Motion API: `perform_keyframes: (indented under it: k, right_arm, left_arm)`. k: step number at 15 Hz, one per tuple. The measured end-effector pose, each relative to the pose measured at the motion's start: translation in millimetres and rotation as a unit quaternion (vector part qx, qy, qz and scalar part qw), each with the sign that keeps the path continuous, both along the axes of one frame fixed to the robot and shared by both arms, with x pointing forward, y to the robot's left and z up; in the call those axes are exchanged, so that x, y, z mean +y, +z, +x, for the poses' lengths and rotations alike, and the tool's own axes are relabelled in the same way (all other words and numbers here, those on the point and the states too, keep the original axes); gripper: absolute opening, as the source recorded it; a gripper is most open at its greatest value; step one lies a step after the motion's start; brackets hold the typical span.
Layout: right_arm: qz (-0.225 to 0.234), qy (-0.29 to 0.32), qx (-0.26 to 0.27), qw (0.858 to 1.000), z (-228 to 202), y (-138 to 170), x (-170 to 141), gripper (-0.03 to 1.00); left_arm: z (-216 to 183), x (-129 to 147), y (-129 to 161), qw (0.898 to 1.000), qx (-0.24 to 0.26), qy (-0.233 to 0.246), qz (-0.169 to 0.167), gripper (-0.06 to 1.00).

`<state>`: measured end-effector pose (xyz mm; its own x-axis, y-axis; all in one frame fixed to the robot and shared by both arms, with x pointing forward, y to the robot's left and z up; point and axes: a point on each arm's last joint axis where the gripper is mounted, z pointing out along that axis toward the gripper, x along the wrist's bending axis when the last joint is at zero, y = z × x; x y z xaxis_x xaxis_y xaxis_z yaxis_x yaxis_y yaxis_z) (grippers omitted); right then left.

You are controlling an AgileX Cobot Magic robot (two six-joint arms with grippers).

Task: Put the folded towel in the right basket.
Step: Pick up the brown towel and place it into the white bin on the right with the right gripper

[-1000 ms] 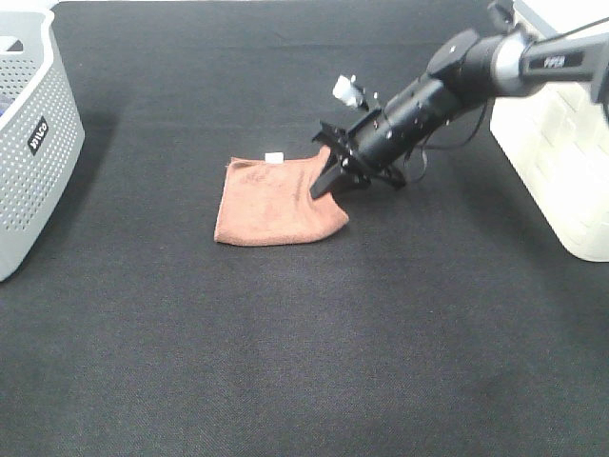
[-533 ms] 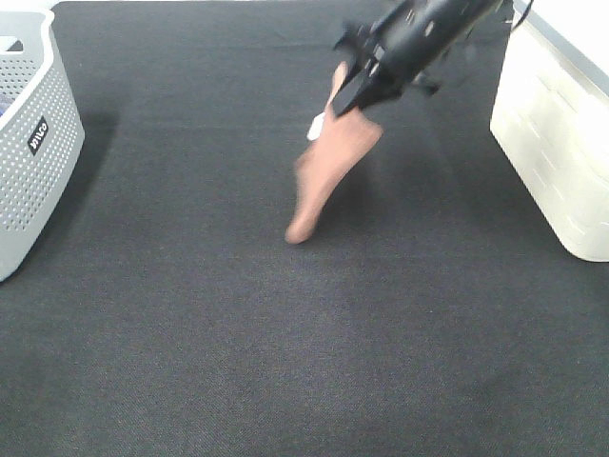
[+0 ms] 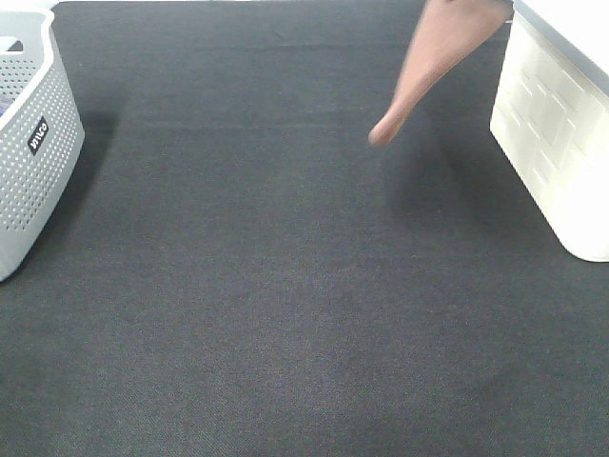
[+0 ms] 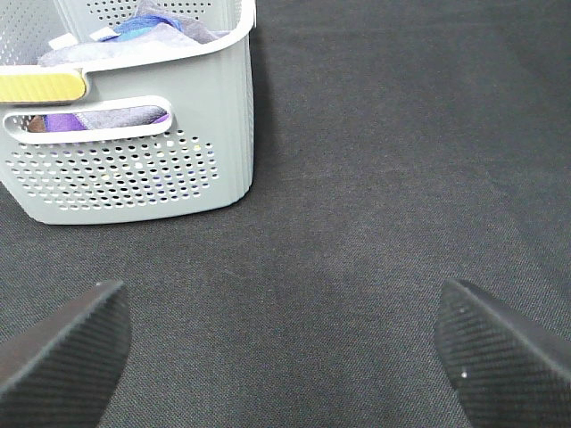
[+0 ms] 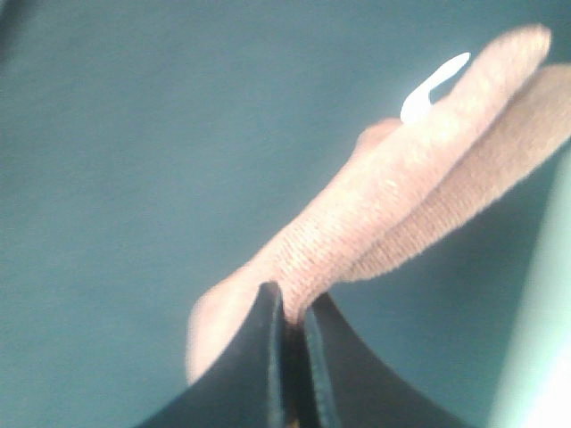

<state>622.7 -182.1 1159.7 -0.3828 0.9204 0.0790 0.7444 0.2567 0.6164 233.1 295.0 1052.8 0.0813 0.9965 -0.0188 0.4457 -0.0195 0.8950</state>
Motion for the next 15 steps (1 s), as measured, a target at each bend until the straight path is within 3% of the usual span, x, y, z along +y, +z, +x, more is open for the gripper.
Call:
perform_keyframes:
  k: [3, 6, 12, 15]
  right_arm:
    - [-0.028, -0.037, -0.060, 0.997, -26.5, 43.1, -29.9, 0.00]
    - [-0.026, -0.109, -0.077, 0.991, -29.9, 57.2, -81.1, 0.00]
    - [0.006, -0.260, -0.075, 0.963, -19.8, 46.7, -191.8, 0.00]
    - [0.020, -0.268, -0.043, 0.962, 4.2, 16.4, -201.6, 0.00]
  left_arm:
    - [0.0, 0.0, 0.0, 1.000, 0.000, 0.000, 0.000, 0.88]
    - [0.0, 0.0, 0.0, 1.000, 0.000, 0.000, 0.000, 0.88]
    - [0.0, 0.0, 0.0, 1.000, 0.000, 0.000, 0.000, 0.88]
    - [0.0, 0.0, 0.0, 1.000, 0.000, 0.000, 0.000, 0.88]
